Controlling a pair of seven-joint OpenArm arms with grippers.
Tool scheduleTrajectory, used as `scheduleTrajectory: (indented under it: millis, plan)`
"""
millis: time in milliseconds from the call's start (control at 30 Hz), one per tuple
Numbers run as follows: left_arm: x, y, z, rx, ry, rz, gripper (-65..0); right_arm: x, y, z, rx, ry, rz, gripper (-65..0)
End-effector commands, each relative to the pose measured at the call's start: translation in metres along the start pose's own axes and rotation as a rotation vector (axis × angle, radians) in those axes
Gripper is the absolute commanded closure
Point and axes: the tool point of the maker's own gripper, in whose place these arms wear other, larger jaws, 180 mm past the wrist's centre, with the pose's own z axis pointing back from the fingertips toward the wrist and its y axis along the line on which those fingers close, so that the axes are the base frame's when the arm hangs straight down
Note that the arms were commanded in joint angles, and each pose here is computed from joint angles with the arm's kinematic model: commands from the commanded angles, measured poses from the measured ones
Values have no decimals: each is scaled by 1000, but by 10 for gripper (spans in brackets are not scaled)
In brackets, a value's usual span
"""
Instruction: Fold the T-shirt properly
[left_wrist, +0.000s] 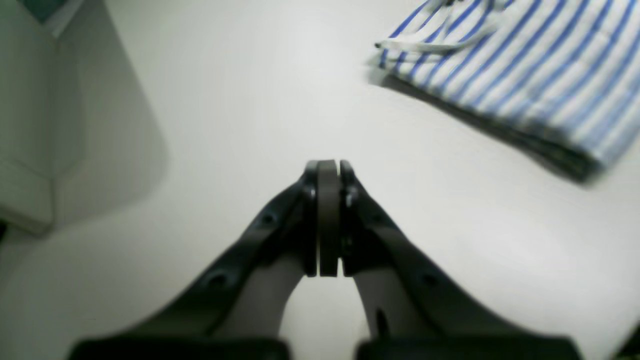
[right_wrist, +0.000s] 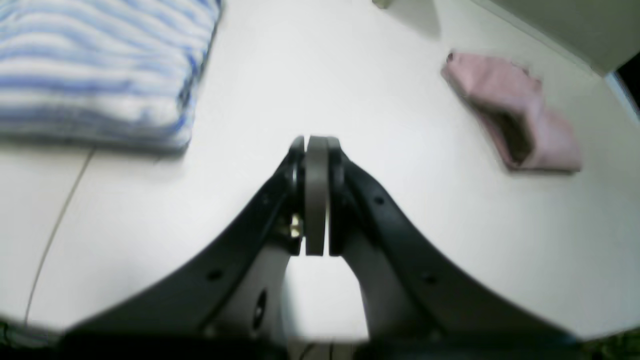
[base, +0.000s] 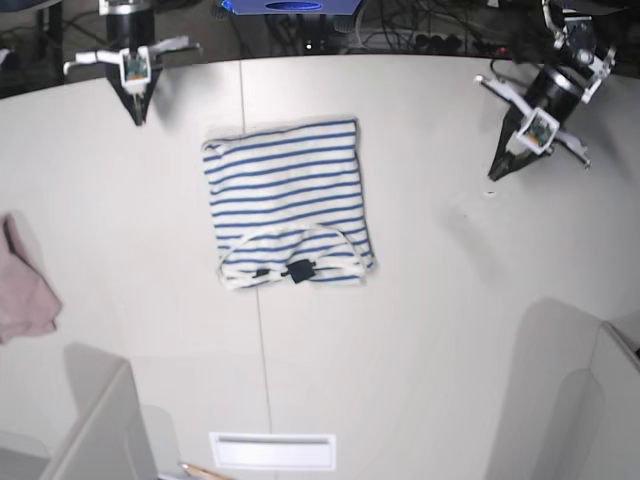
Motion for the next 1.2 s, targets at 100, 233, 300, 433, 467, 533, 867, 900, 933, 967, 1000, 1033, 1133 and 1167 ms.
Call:
scheduleTrajectory:
  millis: [100, 233, 300, 433, 467, 533, 867, 900, 933, 967, 1000, 1033, 1133, 1167]
  plan:
    - [-33, -1, 57, 87, -74, 153, 0, -24, 7, 33, 45, 46, 32, 0]
    - [-91, -14, 109, 147, 82, 275, 0, -61, 14, 75, 101, 192, 53, 0]
    - [-114, -26, 132, 156, 148, 325, 0, -73, 17, 96, 126, 253, 58, 0]
    - [-167, -72, 174, 121, 319, 461, 0, -102, 26, 145, 188, 398, 67, 0]
    - [-182, -89, 185, 92, 381, 487, 0, -111, 35, 156, 216, 432, 63, 0]
    - [-216, -121, 209, -4, 529, 511, 0, -136, 53, 184, 280, 517, 62, 0]
    - [-326, -209, 266, -216, 1013, 555, 0, -261, 132, 302, 508, 940, 76, 0]
    - [-328, -215, 264, -257, 1031, 540, 0, -274, 135, 308, 500, 991, 77, 0]
    - [-330, -220, 261, -299, 1045, 520, 0, -286, 140, 315, 505, 1039, 84, 0]
    - [-331, -223, 256, -334, 1047, 499, 0, -298, 142, 317, 515, 1078, 105, 0]
    - [-332, -223, 250, -357, 1046, 477, 0, -308, 143, 315, 521, 1106, 129, 0]
    - [-333, -224, 243, -371, 1040, 462, 0, -318, 143, 312, 526, 1138, 154, 0]
    - [-341, -224, 229, -393, 1090, 442, 0, -336, 137, 293, 504, 1194, 210, 0]
    - [-345, -223, 227, -398, 1123, 436, 0, -339, 134, 283, 485, 1200, 213, 0]
